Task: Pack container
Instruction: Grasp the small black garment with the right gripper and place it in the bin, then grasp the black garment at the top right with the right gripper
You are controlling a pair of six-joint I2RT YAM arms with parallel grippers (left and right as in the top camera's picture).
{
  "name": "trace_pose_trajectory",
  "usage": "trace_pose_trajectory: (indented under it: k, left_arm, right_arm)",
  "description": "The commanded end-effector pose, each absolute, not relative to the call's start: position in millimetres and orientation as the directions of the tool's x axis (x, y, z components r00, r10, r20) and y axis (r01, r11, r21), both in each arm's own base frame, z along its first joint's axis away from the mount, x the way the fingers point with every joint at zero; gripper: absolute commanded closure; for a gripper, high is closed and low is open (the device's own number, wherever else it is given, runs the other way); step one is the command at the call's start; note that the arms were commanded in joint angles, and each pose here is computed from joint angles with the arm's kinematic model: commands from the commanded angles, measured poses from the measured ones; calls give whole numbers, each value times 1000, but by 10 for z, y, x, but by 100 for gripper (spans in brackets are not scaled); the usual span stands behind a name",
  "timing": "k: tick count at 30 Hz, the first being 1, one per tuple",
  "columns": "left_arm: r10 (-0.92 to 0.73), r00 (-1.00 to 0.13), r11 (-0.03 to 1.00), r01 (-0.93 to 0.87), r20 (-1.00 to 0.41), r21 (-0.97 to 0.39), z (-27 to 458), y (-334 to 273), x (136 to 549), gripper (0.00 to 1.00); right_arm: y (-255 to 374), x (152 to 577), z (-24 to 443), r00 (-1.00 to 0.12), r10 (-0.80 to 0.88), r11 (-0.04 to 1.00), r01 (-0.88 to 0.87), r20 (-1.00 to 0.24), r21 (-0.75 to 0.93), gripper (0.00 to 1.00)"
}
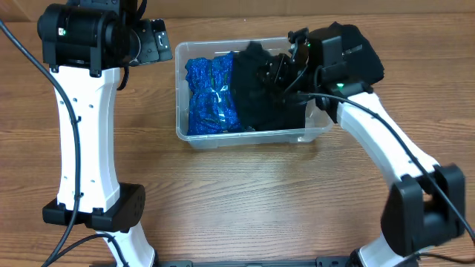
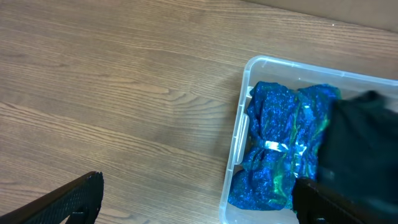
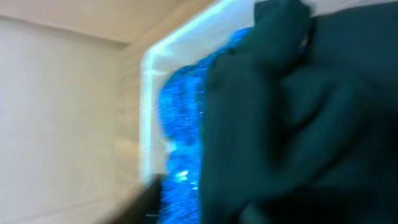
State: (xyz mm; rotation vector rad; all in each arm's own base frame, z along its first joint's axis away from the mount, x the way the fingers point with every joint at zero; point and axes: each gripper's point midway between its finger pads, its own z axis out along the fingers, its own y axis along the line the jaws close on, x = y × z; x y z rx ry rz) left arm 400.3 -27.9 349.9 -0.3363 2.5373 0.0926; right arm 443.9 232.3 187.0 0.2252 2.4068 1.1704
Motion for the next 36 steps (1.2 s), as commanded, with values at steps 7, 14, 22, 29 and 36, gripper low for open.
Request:
trace_pose_trajectory:
  k: [7, 14, 22, 29, 36]
  left_arm:
    - [-213, -803, 965, -264, -557, 11, 3501, -241, 4017, 0]
    - [-213, -803, 965, -264, -557, 11, 3501, -241, 4017, 0]
    - [-213, -803, 965, -264, -557, 11, 3501, -241, 4017, 0]
    - [-213, -803, 965, -264, -557, 11, 3501, -241, 4017, 0]
    - [-213, -803, 965, -264, -557, 11, 3501, -241, 4017, 0]
  right_arm:
    - [1184, 4784, 2430, -727, 353, 767, -135, -589, 627, 25]
    - [-285, 4854, 2393, -631, 563, 735, 86, -534, 673, 25]
    - [-1065, 5311, 1473, -572, 632, 721, 187, -523, 667, 27]
    - [-1362, 5520, 910, -519, 645, 749, 282, -561, 600, 26]
    - [-1192, 5628, 552, -542, 654, 734, 284, -528, 617, 27]
